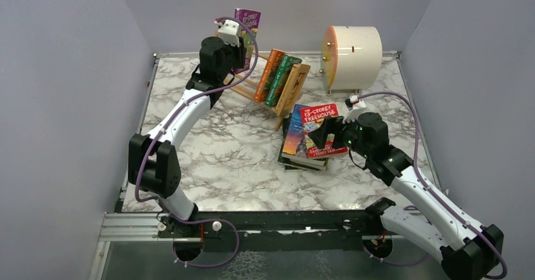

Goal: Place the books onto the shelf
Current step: Place the book on the shelf.

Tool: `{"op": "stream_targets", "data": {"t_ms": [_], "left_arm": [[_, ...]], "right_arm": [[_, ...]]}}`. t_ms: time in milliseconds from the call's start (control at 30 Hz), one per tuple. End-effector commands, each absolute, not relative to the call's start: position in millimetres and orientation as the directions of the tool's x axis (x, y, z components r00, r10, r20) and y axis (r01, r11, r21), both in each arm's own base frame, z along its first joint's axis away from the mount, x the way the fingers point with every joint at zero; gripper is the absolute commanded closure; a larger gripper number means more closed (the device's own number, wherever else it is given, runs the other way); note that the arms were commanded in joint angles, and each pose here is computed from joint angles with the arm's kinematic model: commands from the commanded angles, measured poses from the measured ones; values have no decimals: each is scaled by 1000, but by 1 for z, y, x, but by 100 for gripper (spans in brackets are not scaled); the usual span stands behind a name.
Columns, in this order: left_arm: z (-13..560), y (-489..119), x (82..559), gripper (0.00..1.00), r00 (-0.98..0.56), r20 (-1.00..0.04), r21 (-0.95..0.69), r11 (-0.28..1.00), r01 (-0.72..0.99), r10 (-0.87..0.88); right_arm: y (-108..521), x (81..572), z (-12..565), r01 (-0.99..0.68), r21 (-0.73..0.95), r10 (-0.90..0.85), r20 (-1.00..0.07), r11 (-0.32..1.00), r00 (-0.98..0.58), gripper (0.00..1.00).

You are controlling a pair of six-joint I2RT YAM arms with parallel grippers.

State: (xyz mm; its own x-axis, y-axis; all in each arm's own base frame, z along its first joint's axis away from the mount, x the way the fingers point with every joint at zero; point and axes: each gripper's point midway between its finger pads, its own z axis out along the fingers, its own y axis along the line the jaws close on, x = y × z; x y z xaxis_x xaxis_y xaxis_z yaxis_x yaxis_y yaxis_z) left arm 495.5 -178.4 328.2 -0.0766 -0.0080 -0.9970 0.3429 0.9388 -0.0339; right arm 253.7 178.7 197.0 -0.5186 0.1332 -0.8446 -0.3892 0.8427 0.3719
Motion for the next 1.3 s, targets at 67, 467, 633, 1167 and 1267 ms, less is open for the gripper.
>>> {"op": "stream_targets", "data": {"t_ms": [67, 467, 633, 1167, 1267], "left_arm": [[337, -178, 516, 100, 14, -1000, 1, 932, 363, -5], [269, -206, 534, 100, -113, -993, -22, 881, 473, 36], [247, -213, 534, 100, -149, -988, -47, 868, 495, 32], [206, -226, 536, 100, -189, -981, -73, 833, 548, 38], [198, -227, 534, 100, -191, -980, -65, 829, 556, 51]], "right_arm": [[178, 257, 205, -386, 369, 147, -856, 845, -496, 6], [174, 253, 203, -374, 370, 151, -853, 850, -500, 6], [174, 252, 202, -374, 372, 151, -851, 850, -503, 6], [176, 254, 200, -373, 375, 150, -847, 848, -510, 6], [177, 254, 199, -375, 377, 150, -846, 847, -512, 6]]}}
